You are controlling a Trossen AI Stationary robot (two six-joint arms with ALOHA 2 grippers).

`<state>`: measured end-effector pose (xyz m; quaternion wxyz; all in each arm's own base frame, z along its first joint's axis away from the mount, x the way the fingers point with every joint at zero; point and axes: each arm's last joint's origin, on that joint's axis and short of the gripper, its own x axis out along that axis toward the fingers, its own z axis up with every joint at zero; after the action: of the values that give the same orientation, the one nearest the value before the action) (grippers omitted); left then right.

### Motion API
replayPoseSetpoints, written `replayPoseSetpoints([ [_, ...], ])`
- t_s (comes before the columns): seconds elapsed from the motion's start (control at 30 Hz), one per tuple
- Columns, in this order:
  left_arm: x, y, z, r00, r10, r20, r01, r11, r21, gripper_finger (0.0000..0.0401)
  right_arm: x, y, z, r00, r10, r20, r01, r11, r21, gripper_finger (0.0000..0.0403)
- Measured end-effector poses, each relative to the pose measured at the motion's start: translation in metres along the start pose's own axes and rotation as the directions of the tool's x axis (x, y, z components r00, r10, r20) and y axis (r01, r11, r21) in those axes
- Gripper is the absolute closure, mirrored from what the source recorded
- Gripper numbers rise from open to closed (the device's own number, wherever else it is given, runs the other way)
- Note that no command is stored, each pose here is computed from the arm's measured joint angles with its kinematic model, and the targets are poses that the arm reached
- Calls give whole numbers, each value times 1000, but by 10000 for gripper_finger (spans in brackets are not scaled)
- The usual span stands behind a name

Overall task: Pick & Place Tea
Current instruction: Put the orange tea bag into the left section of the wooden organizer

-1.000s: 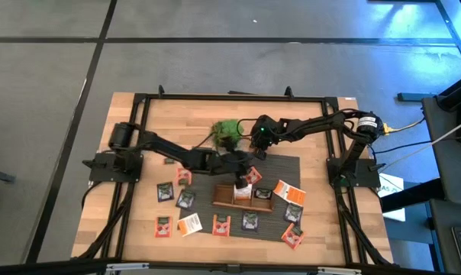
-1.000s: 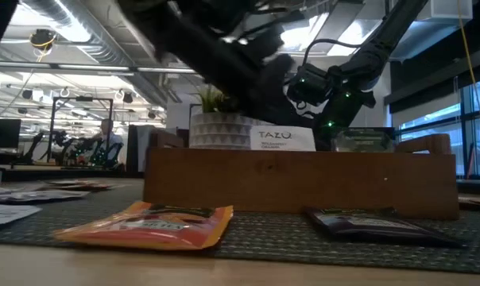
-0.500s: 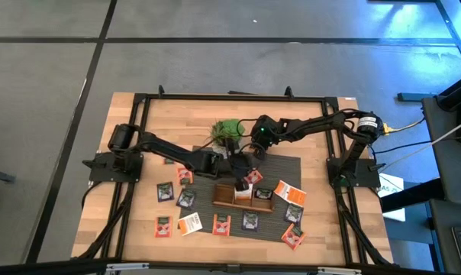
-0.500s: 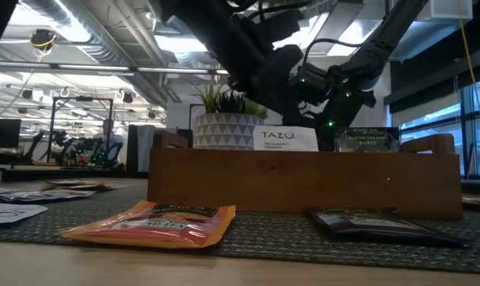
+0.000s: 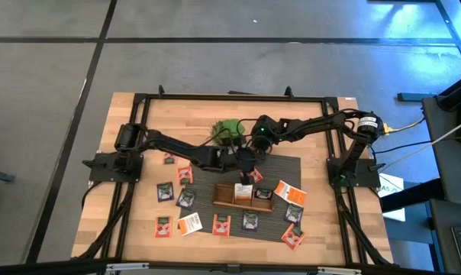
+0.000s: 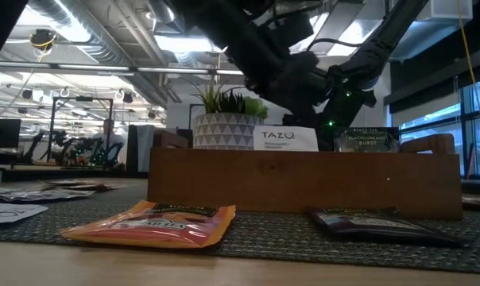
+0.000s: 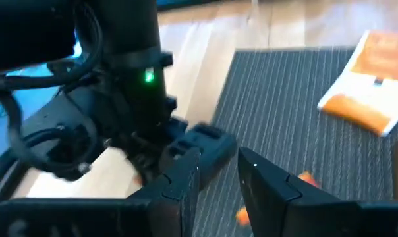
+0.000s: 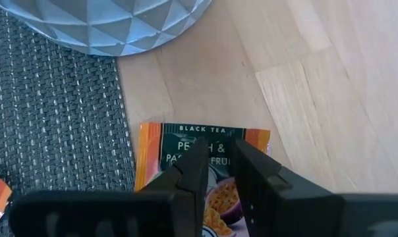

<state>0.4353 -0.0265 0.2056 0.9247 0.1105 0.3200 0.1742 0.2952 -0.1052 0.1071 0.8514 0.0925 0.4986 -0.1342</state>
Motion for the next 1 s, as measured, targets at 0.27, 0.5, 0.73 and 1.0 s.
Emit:
replayPoseSetpoints([
  [0.27, 22, -6, 3, 992, -7, -128, 23, 992, 126, 301, -2, 0, 1, 1000, 1, 7, -1, 1000, 4, 327],
  [0.5, 20, -7, 5, 992, 32, -119, -19, 994, 109, 301, -30, 0, 4, 999, -13, 37, 12, 999, 31, 327],
  [0.73, 26, -1, 3, 991, 1, -134, 7, 998, 61, 301, -63, -1, 0, 996, -85, -10, 86, 995, 52, 327],
  [1.0, 27, 0, 3, 991, -6, -133, 10, 1000, 28, 301, -62, -2, -14, 995, -89, -40, 93, 986, 141, 327],
])
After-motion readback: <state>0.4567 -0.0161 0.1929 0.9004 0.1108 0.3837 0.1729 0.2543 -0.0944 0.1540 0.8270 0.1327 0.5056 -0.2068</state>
